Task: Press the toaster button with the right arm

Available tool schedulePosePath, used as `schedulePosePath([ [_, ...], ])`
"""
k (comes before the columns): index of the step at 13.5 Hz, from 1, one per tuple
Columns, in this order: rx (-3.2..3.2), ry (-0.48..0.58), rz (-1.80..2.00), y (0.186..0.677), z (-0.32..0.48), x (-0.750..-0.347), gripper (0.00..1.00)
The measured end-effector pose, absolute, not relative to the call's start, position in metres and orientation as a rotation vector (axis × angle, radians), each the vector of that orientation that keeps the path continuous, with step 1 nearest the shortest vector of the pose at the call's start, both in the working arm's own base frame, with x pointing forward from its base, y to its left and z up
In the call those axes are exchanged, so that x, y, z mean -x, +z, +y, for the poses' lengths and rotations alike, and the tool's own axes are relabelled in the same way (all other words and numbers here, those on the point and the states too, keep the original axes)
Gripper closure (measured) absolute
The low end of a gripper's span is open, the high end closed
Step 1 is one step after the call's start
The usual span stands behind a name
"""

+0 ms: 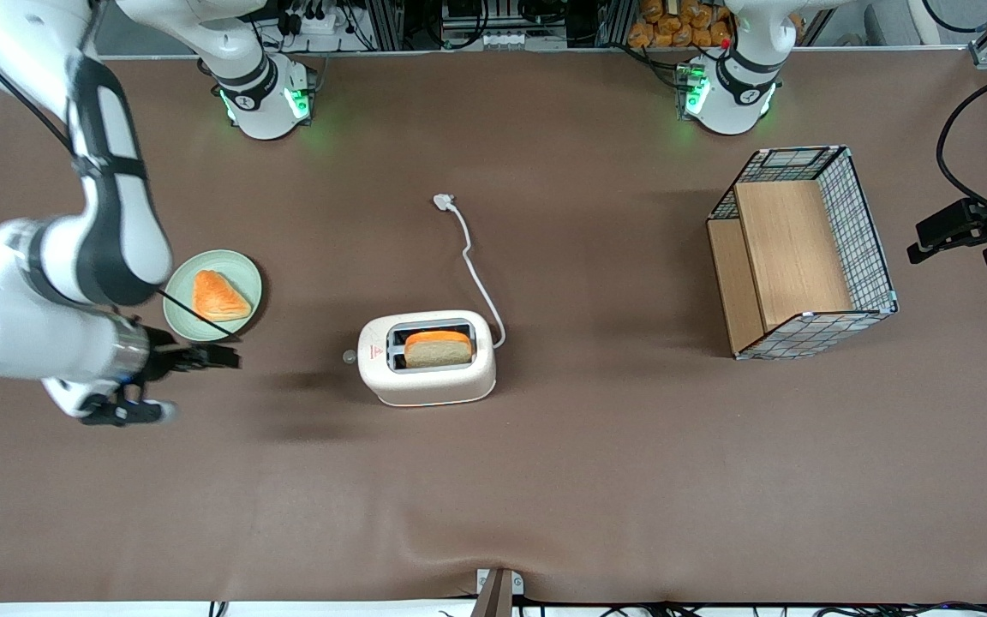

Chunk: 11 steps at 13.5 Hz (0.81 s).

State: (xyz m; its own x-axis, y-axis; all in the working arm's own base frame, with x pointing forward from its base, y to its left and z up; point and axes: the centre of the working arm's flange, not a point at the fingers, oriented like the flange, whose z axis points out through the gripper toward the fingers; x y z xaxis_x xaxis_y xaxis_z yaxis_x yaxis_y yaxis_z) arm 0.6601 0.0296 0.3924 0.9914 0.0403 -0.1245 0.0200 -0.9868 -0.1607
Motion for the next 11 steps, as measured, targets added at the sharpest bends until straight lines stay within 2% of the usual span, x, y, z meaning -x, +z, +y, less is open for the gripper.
schedulePosePath([
  [5, 3.023, 0.187, -0.042, 0.421, -0.023, -0.616, 0.00],
  [11, 3.054, 0.078, -0.046, 0.468, -0.034, -0.601, 0.00],
])
